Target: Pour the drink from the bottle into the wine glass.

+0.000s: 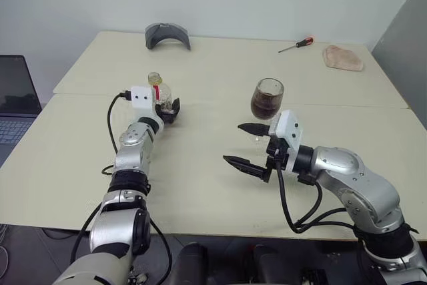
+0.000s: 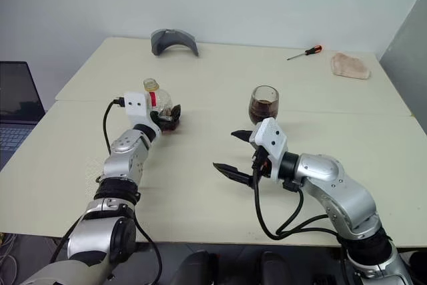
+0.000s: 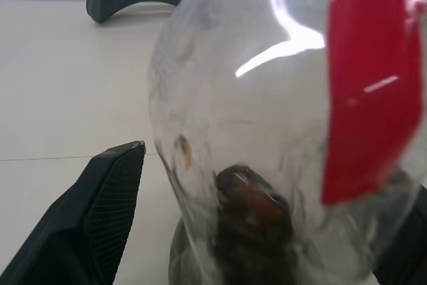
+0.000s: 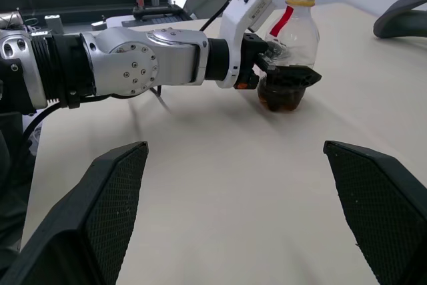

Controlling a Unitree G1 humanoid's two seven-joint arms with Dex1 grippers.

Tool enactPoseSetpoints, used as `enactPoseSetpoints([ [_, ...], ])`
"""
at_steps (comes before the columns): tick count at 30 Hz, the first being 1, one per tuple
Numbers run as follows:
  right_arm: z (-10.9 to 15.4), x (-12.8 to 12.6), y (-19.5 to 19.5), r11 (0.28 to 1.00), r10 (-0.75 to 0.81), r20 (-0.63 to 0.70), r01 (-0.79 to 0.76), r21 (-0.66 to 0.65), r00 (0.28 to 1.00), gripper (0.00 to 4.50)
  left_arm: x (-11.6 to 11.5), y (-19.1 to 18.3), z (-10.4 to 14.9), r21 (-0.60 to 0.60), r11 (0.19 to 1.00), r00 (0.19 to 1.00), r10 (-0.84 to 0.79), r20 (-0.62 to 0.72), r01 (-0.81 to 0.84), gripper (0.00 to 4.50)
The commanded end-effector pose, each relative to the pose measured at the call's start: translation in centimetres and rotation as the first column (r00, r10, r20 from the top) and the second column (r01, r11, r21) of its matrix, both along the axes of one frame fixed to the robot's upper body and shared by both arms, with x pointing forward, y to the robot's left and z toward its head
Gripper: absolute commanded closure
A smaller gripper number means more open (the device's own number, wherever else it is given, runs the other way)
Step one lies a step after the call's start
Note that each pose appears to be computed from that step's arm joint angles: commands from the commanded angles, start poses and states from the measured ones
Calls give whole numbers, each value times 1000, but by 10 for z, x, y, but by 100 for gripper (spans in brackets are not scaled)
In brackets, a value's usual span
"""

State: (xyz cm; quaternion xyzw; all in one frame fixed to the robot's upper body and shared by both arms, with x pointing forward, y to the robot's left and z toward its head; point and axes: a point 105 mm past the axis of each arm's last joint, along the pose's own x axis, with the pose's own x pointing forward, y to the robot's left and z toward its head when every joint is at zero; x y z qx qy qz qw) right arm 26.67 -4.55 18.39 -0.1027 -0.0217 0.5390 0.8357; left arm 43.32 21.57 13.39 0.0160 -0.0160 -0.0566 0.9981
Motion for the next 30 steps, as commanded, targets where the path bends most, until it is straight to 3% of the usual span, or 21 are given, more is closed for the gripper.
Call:
enactPoseSetpoints([
  [1, 15, -6, -3, 999, 8, 56, -10, 35, 998, 0, -14, 0, 20, 43, 999, 997, -10, 83, 6, 4],
  [8, 4, 0, -27, 986, -152, 66, 147, 80, 986, 0, -69, 10, 37, 85, 993, 988, 64, 138, -76, 4],
  [14, -29, 15, -70, 861, -469, 39, 447, 242, 882, 0, -123, -2, 15, 18, 988, 986, 149, 76, -151, 4],
  [22, -60, 27, -99, 752, -638, 30, 614, 240, 769, 0, -137, -11, 3, -15, 987, 985, 164, 63, -163, 4],
  [26, -57, 43, -116, 670, -718, 2, 690, 272, 696, 0, -142, -8, -5, -8, 987, 985, 163, 48, -163, 4],
  [30, -52, 51, -121, 653, -731, -7, 704, 280, 682, 0, -144, -7, -8, 5, 988, 987, 154, 47, -154, 4],
])
